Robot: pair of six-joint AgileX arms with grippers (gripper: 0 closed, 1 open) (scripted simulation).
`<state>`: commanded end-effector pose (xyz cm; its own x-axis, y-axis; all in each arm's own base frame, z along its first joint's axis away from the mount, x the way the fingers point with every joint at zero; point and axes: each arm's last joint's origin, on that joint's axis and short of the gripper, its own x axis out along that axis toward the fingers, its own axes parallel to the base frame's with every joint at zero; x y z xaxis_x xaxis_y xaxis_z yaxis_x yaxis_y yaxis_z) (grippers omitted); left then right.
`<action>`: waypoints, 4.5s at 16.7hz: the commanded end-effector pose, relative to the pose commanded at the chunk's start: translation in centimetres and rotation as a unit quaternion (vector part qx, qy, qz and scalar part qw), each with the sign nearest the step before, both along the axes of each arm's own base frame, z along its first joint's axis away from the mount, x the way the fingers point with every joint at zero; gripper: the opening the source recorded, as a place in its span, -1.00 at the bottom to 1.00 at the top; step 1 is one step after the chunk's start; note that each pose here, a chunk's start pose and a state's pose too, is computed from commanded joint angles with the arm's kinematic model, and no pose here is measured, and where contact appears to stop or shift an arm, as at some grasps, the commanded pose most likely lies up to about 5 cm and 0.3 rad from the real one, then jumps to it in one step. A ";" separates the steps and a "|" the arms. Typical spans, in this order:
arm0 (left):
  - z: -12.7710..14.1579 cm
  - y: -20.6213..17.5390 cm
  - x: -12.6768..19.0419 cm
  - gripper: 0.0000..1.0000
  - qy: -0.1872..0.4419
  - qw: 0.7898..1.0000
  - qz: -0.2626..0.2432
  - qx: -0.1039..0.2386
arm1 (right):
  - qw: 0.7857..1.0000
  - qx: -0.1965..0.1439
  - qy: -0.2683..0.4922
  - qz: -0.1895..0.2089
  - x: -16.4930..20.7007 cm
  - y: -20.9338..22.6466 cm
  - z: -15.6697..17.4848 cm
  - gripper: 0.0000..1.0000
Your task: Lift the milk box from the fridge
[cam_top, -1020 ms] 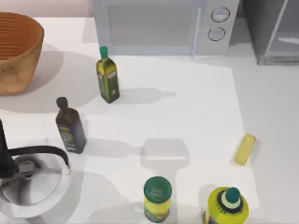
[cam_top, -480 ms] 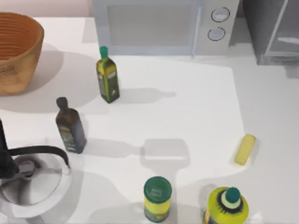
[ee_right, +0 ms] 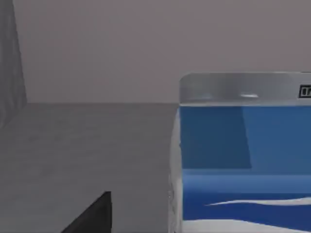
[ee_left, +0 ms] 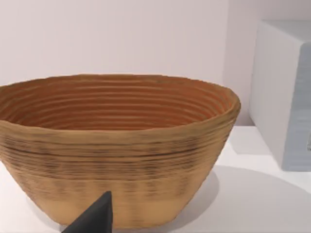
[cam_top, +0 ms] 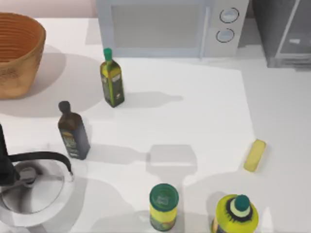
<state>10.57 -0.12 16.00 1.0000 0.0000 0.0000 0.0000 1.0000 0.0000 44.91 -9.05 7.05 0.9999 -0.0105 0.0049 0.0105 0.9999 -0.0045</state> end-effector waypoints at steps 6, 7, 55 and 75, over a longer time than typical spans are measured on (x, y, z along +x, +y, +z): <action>0.0 0.0 0.0 1.00 0.000 1.000 0.000 0.000 | 1.000 0.000 0.003 0.000 2.6 0.2 0.1 1.00; 0.0 0.0 0.0 1.00 0.000 1.000 0.000 0.000 | 1.000 0.000 0.003 0.000 2.6 0.2 0.1 1.00; 0.0 0.0 0.0 1.00 0.000 1.000 0.000 0.000 | 1.000 0.002 0.002 -0.001 -7.4 0.1 5.0 -1.00; 0.0 0.0 0.0 1.00 0.000 1.000 0.000 0.000 | 1.000 -0.003 -0.005 -0.001 -25.0 7.0 16.4 -1.00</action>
